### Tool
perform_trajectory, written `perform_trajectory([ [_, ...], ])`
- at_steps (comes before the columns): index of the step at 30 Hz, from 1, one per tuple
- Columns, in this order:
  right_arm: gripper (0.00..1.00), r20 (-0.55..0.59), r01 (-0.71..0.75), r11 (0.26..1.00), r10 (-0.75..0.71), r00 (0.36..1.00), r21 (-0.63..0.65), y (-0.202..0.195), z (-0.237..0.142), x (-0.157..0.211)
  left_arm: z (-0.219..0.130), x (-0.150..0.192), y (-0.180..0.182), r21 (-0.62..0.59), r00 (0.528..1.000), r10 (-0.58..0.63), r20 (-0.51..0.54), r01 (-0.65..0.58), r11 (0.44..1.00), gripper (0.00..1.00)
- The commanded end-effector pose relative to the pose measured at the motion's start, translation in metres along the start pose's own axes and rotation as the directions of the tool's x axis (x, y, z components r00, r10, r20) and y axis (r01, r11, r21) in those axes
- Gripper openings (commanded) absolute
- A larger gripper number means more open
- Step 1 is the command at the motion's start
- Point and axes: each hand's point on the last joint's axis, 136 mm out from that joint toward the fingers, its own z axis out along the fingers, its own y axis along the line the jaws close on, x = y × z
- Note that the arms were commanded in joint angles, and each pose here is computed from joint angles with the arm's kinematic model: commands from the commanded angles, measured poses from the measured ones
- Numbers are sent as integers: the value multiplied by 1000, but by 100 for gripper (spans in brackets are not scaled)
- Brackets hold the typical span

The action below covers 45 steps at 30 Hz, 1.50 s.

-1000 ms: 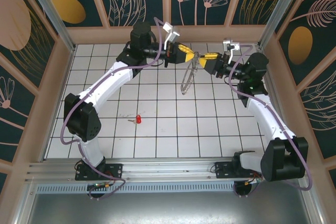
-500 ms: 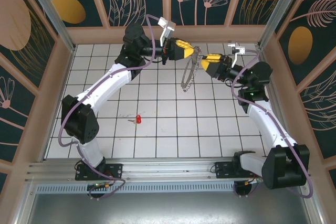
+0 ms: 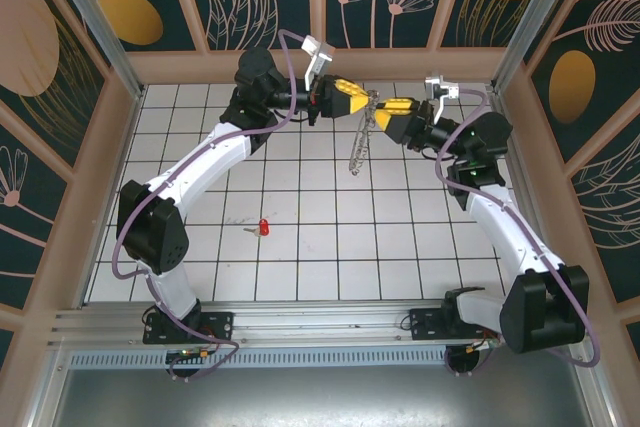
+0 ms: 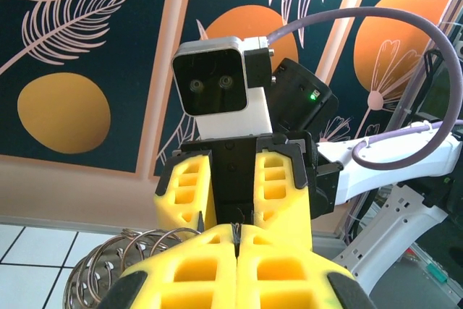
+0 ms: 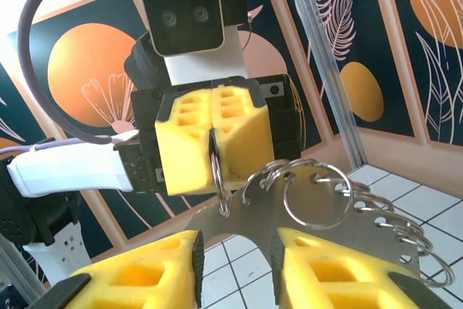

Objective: Put the keys on the keyring

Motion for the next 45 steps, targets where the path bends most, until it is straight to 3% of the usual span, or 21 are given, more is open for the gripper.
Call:
perform_trajectory([
  [1,30,33,86,996,-85,996,-37,14,5,-20,-2,-10,-10,21,999,48,16,-48,999,0],
  [22,24,26,97,993,-95,995,-64,13,19,-24,7,-2,-5,39,1000,25,4,-25,999,0],
  [26,18,25,96,993,-95,995,-67,12,21,-24,9,1,-5,44,1000,19,-1,-19,999,0],
  [32,0,20,97,992,-96,995,-74,11,21,-23,12,2,-5,51,1000,16,-4,-16,999,0],
  [42,0,17,111,992,-110,994,-65,10,19,-21,14,-2,-2,31,1000,13,10,-14,999,0],
  [45,0,21,111,992,-110,994,-54,7,18,-20,14,-5,2,3,1000,12,29,-12,1000,10],
])
